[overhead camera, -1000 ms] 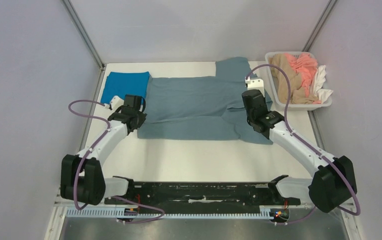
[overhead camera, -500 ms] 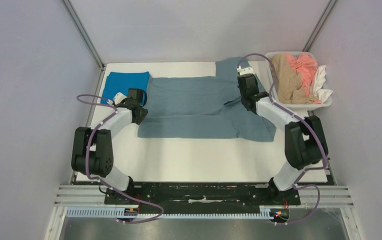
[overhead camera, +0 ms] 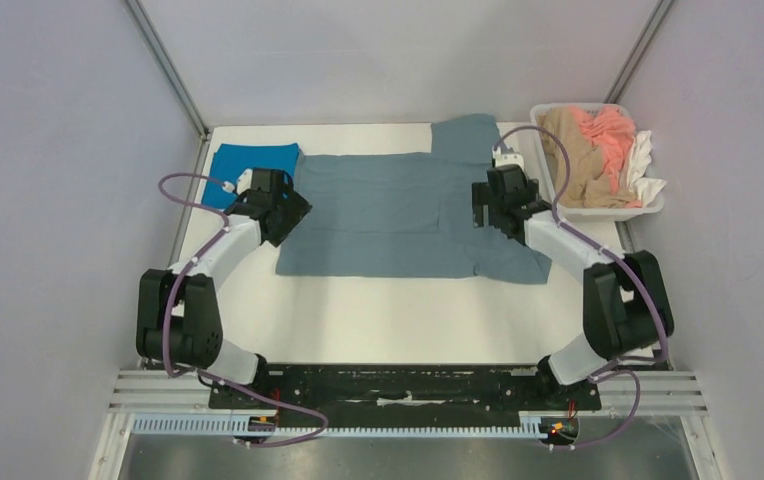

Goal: Fold and stack the t-shirts
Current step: Fold the flattened tshirt in 1/3 of the way, then grab the side of the flattened tshirt furthest away from the robot with both arms, then fold the other side of the tshirt into a rectangle

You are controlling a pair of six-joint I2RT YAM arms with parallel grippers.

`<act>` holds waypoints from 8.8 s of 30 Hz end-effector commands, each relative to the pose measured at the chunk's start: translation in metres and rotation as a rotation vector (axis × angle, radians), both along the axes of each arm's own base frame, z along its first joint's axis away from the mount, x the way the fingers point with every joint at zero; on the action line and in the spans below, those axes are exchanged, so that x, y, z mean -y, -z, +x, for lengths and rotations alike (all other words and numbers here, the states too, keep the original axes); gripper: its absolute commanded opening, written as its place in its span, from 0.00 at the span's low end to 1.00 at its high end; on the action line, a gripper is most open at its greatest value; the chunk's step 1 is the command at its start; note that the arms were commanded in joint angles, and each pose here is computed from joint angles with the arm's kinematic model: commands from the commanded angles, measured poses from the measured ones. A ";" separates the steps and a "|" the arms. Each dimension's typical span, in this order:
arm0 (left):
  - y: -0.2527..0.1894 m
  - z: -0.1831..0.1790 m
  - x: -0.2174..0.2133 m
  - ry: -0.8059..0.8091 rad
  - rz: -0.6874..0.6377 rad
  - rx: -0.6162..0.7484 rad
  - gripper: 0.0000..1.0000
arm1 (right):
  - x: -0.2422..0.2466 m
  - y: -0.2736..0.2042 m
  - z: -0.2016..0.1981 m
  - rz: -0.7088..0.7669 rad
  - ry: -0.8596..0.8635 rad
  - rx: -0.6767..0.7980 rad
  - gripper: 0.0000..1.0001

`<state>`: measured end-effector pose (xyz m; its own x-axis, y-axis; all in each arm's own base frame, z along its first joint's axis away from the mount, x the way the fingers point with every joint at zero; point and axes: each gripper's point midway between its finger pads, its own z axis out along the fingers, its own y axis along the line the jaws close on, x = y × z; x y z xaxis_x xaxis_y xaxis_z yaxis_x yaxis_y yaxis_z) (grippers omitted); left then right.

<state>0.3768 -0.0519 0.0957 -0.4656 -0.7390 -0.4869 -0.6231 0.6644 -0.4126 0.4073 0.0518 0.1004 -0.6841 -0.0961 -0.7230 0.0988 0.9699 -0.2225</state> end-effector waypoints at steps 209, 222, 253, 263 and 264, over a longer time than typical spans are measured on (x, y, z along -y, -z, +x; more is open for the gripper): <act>0.034 0.050 -0.009 0.263 0.046 -0.063 0.02 | -0.021 -0.025 0.127 0.241 0.020 0.303 0.00; 0.011 -0.011 -0.003 0.267 0.050 -0.006 0.02 | 0.003 -0.029 -0.036 0.243 0.038 0.223 0.00; 0.013 -0.119 -0.018 0.146 0.025 0.076 0.02 | 0.007 -0.037 -0.203 0.192 -0.113 -0.075 0.00; 0.020 -0.140 -0.031 0.025 0.022 0.037 0.54 | -0.009 0.030 -0.264 0.340 -0.080 -0.356 0.23; 0.012 -0.140 -0.036 -0.014 0.032 0.045 0.68 | -0.015 0.035 -0.274 0.370 -0.107 -0.401 0.30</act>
